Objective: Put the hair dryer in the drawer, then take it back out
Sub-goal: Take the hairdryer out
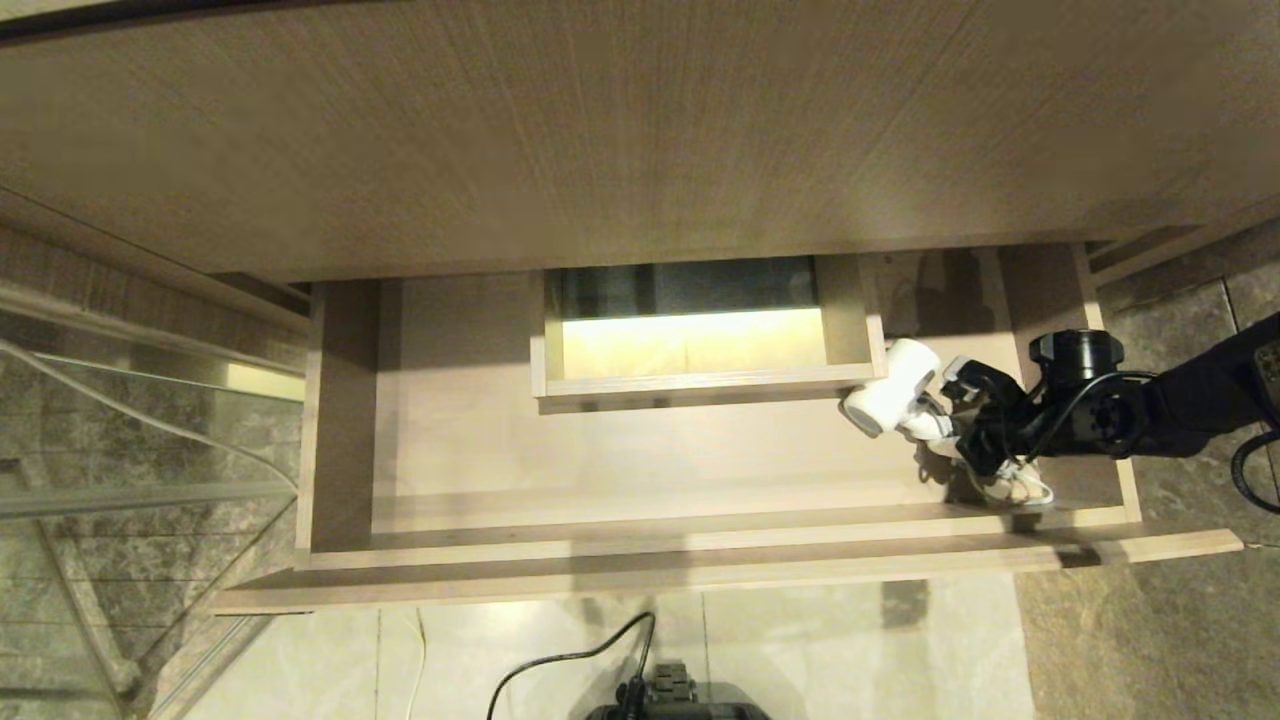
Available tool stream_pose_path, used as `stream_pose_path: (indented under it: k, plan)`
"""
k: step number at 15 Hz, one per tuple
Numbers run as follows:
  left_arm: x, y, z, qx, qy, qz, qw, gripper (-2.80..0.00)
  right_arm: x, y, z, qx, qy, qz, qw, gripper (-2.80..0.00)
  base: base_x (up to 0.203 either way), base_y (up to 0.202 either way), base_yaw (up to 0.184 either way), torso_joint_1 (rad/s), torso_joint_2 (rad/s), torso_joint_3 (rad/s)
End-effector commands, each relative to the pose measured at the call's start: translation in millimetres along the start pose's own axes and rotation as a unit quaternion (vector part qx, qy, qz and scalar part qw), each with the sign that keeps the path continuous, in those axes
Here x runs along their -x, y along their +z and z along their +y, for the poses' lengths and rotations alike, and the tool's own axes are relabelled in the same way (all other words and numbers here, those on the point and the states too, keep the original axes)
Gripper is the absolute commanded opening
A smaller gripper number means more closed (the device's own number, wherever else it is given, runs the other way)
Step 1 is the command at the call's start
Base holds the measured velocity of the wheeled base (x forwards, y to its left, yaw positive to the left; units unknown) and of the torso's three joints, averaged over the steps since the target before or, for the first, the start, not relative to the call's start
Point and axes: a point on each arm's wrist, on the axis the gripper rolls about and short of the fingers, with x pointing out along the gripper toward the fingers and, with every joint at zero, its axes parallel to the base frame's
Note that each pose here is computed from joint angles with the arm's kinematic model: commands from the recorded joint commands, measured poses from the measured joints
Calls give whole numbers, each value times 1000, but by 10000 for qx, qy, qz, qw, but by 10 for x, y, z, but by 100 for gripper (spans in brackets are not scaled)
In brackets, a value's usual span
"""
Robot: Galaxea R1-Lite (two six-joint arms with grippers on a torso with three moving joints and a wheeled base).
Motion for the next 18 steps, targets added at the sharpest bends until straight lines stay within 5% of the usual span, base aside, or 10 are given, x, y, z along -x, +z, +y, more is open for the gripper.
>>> stream_pose_path:
  k: [1,18]
  plan:
    - [-11,-114,1,0,3,189,9998,0,74,27,-59,40,-103,-57,9999,-280,0,0,0,0,0,0]
    - [-11,-114,1,0,3,189,9998,0,395,43,-259,22,-438,-85,9990,-280,0,0,0,0,0,0]
